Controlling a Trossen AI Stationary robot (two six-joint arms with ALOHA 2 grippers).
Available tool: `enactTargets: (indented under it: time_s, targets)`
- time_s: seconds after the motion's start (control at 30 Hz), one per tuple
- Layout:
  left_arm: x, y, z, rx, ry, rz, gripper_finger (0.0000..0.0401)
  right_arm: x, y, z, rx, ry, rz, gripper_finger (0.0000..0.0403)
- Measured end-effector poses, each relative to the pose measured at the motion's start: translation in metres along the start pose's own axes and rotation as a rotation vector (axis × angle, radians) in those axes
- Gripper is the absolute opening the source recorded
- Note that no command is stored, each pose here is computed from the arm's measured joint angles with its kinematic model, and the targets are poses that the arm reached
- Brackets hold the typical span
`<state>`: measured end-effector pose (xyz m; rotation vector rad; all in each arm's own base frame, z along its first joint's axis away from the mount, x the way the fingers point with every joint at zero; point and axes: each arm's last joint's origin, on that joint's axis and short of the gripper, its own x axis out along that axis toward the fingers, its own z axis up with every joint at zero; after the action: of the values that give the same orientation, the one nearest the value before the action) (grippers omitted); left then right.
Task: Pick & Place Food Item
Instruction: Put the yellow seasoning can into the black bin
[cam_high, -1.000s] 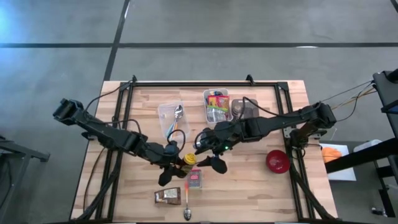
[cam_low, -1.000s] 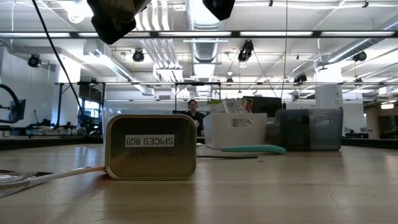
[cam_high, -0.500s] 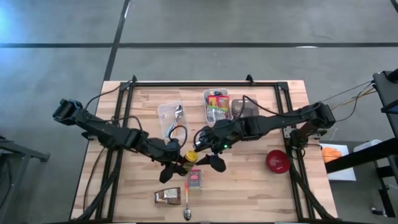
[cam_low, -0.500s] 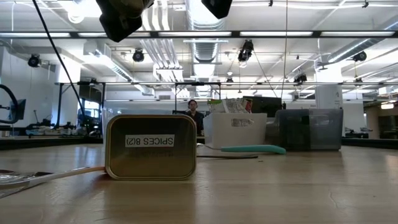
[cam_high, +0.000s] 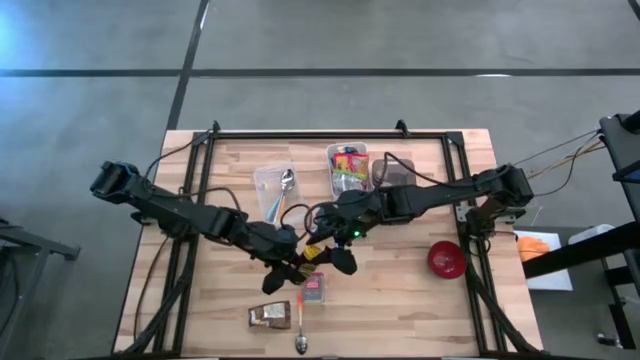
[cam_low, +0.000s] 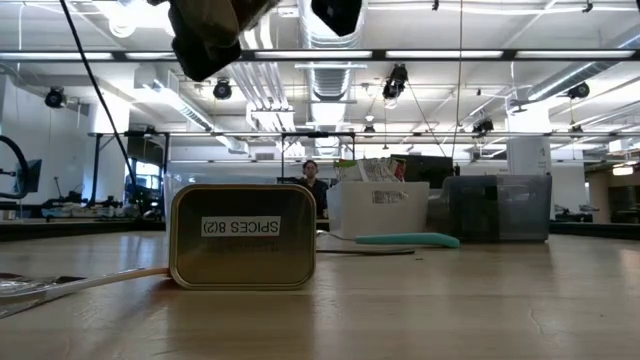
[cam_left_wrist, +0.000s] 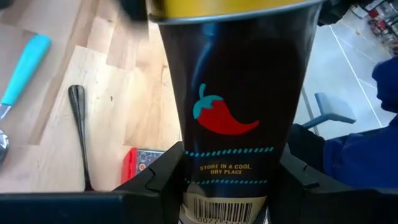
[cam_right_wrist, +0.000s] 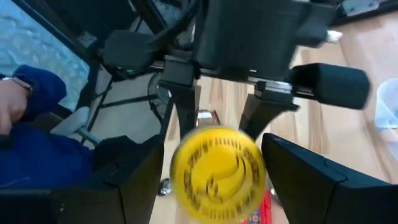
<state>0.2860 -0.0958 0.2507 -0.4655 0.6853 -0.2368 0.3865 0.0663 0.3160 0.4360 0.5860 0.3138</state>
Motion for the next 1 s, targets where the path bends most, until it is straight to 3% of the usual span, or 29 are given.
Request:
enactTargets:
  time_s: [0.17,0.5,0.7,1.0]
  targets:
    - [0.006,0.0,0.006,0.02,0.01,-0.008,0.0159,0.016,-0.003,-0.001,0.032,0.067,0.015,0.0266]
    - [-0.001,-0.002,0.005,0.023,0.029,-0.006,0.0159,0.012,-0.001,0.003,0.041,0.059,0.024,0.0264]
    - [-0.002,-0.002,0.005,0.038,0.03,-0.008,0.0159,0.012,-0.001,0.002,0.045,0.072,0.019,0.0216]
    - [-0.002,-0.002,0.006,0.039,0.018,-0.01,0.0159,0.012,-0.001,0.002,0.047,0.075,0.025,0.0216]
